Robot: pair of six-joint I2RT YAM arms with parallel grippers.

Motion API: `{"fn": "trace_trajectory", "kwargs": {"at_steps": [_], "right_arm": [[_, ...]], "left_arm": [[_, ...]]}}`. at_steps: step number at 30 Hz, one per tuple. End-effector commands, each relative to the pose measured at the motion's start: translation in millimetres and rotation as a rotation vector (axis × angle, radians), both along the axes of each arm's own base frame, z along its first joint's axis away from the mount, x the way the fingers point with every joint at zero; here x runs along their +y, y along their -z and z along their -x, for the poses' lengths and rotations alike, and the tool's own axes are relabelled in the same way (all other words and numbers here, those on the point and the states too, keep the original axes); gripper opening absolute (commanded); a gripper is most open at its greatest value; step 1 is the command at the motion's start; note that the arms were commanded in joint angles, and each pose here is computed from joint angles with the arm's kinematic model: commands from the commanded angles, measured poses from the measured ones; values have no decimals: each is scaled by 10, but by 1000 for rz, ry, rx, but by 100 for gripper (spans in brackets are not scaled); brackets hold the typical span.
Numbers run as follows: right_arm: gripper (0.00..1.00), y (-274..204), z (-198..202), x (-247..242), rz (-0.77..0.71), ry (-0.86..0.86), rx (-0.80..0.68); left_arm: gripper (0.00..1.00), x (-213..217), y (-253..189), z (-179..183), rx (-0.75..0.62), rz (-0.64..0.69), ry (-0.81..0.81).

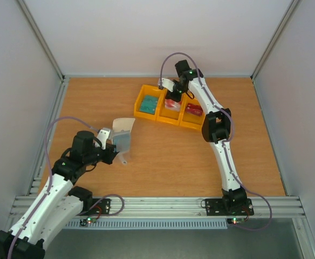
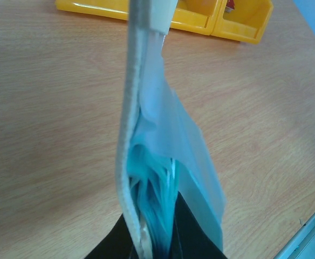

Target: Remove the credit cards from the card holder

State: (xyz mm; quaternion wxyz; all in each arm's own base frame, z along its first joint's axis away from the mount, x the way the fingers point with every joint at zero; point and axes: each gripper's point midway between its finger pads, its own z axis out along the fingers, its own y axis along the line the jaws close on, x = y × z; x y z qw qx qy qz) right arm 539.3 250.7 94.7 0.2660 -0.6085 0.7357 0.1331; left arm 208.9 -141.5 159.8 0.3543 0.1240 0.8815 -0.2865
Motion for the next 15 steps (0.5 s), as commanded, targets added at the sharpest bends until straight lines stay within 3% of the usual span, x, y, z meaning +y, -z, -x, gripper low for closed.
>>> {"fn": "trace_trajectory", "kwargs": {"at_steps": [1,8,15], "right_arm": [[8,138,-162,-45,38,9,-52],[30,71,-396,-73,70,46,-164],[43,-376,-488,58,60,80,-284]], "left_arm": [[0,-11,-56,-57,-42,12,1],[0,-11,-61,-56,-43,13,1],[0,-22,-64,-53,-44,21,5]]}}
